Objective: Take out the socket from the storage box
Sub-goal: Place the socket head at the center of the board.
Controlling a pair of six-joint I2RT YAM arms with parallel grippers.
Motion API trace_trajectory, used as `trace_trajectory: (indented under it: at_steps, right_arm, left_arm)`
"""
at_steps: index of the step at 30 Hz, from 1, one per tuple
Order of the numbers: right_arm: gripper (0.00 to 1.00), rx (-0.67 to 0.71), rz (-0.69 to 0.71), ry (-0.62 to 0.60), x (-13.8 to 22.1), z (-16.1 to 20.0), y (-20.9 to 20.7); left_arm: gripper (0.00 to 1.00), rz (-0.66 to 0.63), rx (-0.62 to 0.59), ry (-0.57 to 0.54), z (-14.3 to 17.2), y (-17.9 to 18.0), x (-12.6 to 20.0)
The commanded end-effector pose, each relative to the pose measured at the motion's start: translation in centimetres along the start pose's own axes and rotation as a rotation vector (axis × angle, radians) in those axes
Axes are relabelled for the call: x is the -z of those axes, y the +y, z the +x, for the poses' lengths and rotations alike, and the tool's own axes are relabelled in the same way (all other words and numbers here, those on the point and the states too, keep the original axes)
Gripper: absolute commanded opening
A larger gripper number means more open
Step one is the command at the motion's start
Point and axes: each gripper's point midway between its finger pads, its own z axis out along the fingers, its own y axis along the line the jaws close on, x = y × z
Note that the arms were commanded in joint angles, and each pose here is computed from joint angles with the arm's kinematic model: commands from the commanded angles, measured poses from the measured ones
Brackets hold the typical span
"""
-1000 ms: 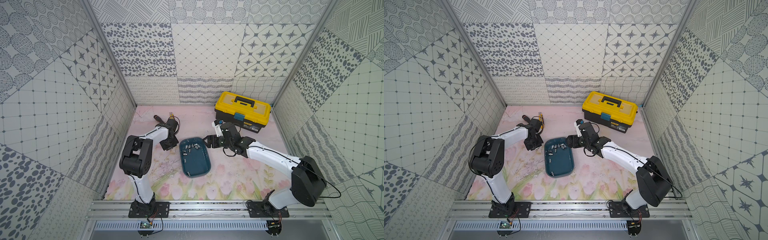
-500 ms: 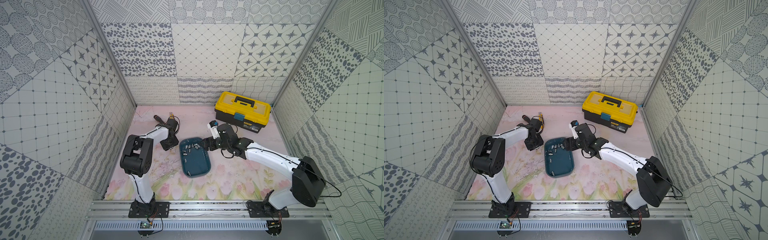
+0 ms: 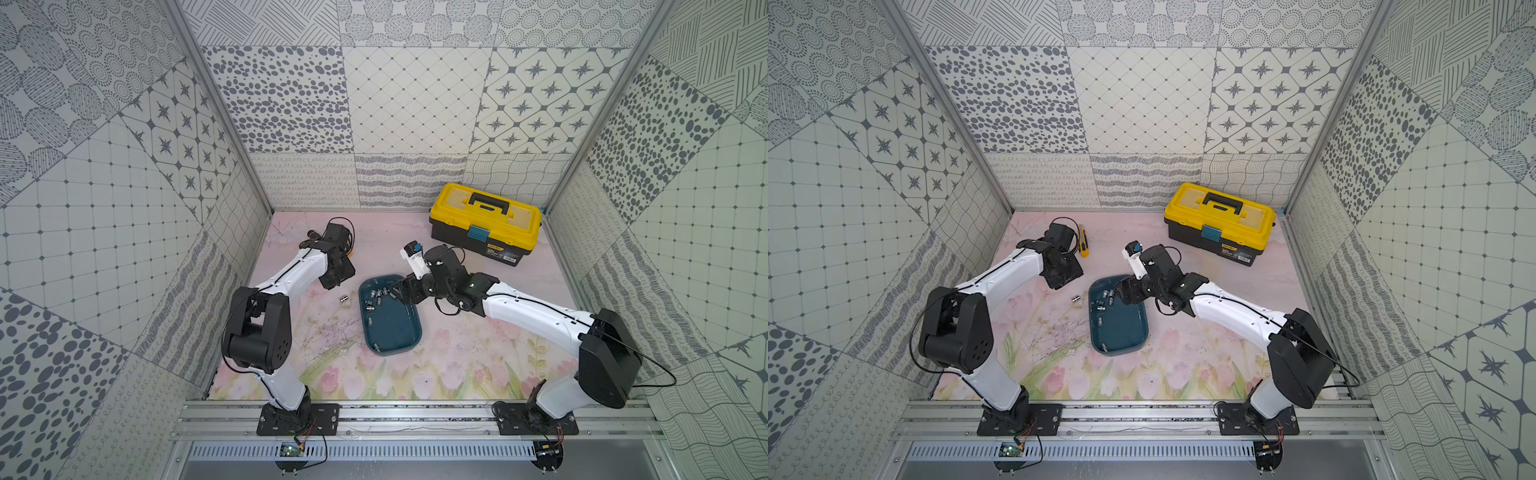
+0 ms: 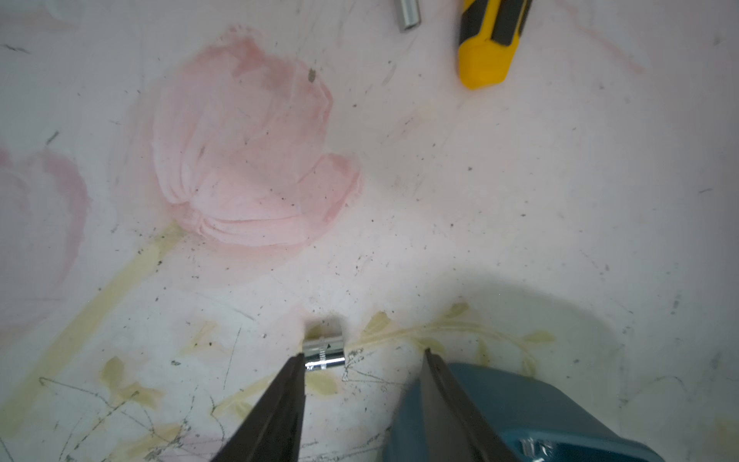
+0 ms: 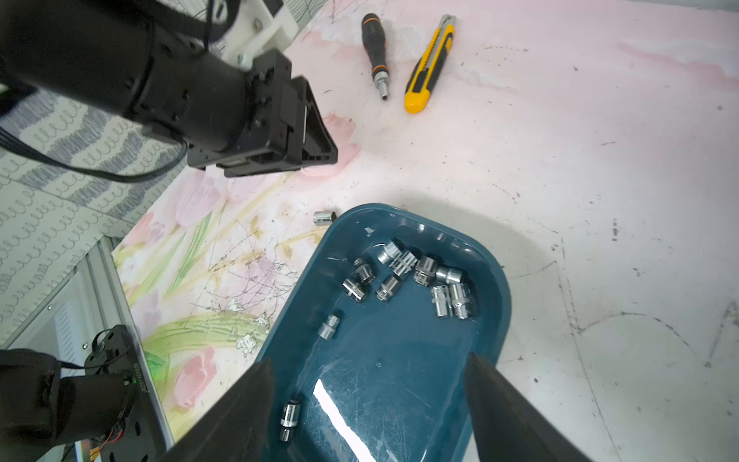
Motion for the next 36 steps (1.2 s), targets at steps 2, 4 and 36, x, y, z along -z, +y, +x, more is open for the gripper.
trace_trajectory:
  at_steps: [2,4,36]
  right_arm:
    - [0.80,0.124,-0.093,0.000,-0.7,-0.6,2.3]
    - [0.78,0.148,-0.111,0.013,-0.8,-0.6,2.7]
    - [0.71,0.588,-0.272,0.116,-4.4,4.8,3.4]
  left_arm:
    - [0.56,0.070,-0.045,0.015,0.4,0.4,5.6]
    - [0.57,0.093,-0.059,0.010,0.6,0.5,6.7]
    - [0.59,0.125,0.048,0.234,9.5,4.3,3.3]
